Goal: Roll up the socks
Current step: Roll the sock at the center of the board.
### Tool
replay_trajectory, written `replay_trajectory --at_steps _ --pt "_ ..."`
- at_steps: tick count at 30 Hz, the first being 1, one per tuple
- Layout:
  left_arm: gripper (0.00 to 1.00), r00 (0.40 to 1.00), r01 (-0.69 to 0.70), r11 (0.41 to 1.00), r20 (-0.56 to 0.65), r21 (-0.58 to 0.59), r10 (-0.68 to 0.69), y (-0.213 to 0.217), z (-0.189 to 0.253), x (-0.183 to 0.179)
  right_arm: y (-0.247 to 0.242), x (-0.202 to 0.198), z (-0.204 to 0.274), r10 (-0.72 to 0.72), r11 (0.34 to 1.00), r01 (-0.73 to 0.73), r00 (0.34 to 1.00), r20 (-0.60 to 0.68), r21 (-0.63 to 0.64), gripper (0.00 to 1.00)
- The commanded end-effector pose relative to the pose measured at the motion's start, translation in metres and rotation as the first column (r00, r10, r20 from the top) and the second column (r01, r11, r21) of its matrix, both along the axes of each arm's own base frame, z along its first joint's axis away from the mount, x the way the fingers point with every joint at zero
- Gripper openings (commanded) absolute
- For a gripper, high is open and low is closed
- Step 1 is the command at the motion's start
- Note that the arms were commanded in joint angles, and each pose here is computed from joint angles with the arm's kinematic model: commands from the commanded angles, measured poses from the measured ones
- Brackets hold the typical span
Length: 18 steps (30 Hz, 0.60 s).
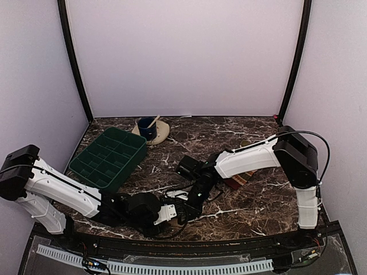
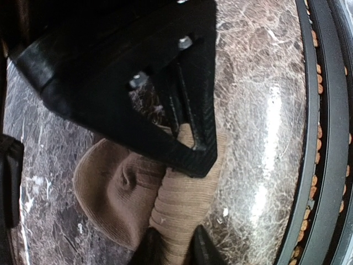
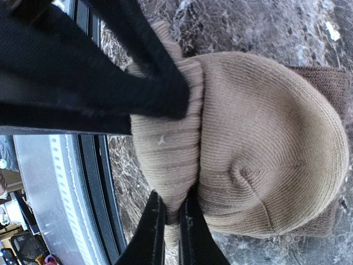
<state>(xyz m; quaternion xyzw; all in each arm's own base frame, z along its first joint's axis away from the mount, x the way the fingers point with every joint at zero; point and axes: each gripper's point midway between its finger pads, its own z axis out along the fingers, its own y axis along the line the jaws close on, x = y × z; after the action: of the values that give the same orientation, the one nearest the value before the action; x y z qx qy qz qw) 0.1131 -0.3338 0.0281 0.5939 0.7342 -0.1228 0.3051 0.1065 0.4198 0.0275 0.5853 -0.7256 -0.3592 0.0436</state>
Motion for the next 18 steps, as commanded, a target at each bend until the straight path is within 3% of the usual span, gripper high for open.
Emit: replay_trajectory --at_steps 1,5,12,18 --pt "0.15 1.0 0.012 1.0 -0.022 0.014 -0.012 -0.003 -0.001 -0.004 -0.013 -0.001 -0.02 -0.003 0.997 0.002 1.0 -0.016 -0.083 0.02" --pt "0.0 0.999 0.004 0.999 -0.038 0.032 -0.003 0.0 -0.006 -0.006 -0.013 0.0 -0.02 -0.005 0.996 0.004 1.0 -0.015 -0.084 0.02" --pt "0.0 0.998 -0.02 0.998 -0.066 0.057 0.024 0.005 -0.012 -0.007 -0.015 0.0 -0.021 -0.011 0.997 0.01 1.0 -0.018 -0.081 0.09" --pt "0.0 0.993 -0.034 0.998 -0.107 0.052 0.04 0.007 -0.013 -0.012 -0.016 0.0 -0.019 -0.021 0.998 0.019 1.0 -0.022 -0.068 0.22"
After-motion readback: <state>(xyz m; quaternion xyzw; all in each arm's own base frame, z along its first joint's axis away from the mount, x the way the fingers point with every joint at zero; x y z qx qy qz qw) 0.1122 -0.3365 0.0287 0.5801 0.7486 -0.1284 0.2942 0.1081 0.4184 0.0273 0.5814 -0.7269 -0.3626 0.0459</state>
